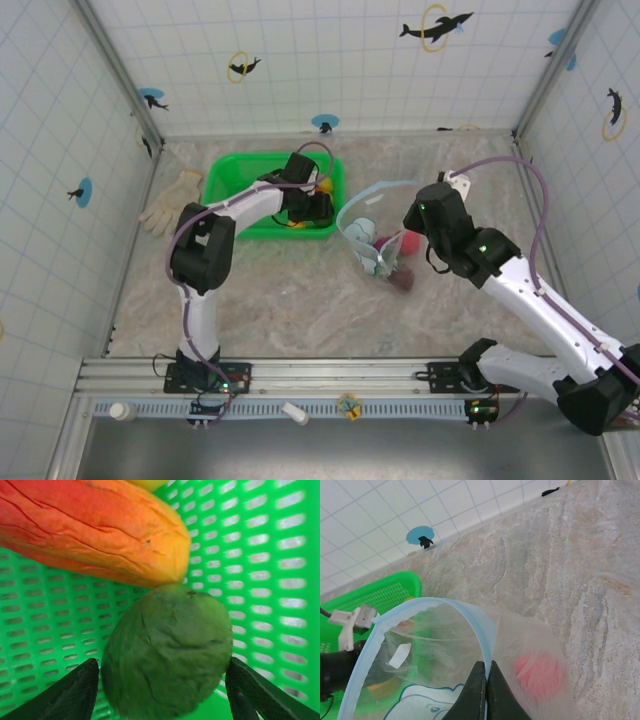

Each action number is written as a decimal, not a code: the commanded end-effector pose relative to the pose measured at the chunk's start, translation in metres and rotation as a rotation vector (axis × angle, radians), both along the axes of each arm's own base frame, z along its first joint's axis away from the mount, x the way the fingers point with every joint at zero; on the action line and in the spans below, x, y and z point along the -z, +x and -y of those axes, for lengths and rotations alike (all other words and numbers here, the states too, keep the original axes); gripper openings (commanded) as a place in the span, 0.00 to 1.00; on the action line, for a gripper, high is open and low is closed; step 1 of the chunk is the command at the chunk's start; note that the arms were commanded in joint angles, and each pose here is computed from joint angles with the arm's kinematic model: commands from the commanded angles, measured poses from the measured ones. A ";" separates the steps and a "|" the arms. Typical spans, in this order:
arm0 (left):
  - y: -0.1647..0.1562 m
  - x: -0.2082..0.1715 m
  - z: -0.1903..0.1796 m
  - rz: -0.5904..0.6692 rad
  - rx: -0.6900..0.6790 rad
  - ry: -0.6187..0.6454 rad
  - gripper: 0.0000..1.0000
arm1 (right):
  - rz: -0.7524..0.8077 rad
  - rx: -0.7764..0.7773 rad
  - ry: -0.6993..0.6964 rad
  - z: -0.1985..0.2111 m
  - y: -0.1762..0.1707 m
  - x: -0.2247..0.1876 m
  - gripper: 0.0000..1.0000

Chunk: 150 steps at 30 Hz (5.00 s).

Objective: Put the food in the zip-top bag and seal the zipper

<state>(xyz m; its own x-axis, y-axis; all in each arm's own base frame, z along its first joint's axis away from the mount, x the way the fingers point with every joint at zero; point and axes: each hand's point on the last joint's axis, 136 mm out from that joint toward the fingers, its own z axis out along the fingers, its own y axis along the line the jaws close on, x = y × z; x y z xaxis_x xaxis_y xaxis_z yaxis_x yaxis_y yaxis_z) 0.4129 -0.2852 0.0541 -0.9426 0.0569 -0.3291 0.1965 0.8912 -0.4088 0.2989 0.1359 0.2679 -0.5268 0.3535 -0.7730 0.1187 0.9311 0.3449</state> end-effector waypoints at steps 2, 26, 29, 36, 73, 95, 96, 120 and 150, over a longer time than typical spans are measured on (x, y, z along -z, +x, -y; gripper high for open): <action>0.007 0.012 -0.010 -0.012 -0.033 0.036 0.63 | 0.009 0.007 -0.002 0.004 0.000 0.000 0.00; 0.003 -0.157 -0.017 0.269 -0.079 -0.194 0.38 | 0.012 -0.015 0.036 -0.002 -0.001 0.000 0.00; -0.016 -0.185 -0.014 0.303 -0.047 -0.256 0.39 | 0.005 -0.016 0.041 -0.003 -0.001 0.003 0.00; -0.080 -0.233 0.014 0.337 0.088 -0.443 0.39 | -0.002 -0.017 0.048 -0.006 -0.001 0.005 0.00; -0.126 -0.142 0.141 0.278 0.241 -0.307 0.42 | 0.037 -0.098 0.072 -0.044 -0.008 -0.016 0.00; -0.142 -0.196 0.138 0.391 0.357 -0.386 0.76 | 0.061 -0.035 -0.020 -0.020 -0.010 -0.015 0.00; -0.144 -0.201 0.135 0.395 0.365 -0.399 0.76 | 0.065 -0.025 -0.025 -0.016 -0.010 -0.017 0.00; -0.053 -0.191 -0.030 0.336 -0.107 -0.272 0.75 | 0.076 0.007 -0.096 0.001 0.021 -0.066 0.00; -0.006 0.008 -0.076 0.010 -0.175 0.246 0.68 | -0.029 -0.069 -0.080 -0.032 0.005 0.013 0.00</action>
<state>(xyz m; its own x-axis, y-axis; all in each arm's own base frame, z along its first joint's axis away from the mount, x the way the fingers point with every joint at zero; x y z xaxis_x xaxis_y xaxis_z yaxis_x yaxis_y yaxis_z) 0.3991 -0.2089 0.0461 -0.9377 -0.0180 -0.3469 0.0423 0.9853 -0.1653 0.3044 0.1690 0.2523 -0.5898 0.2310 -0.7738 0.0558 0.9676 0.2463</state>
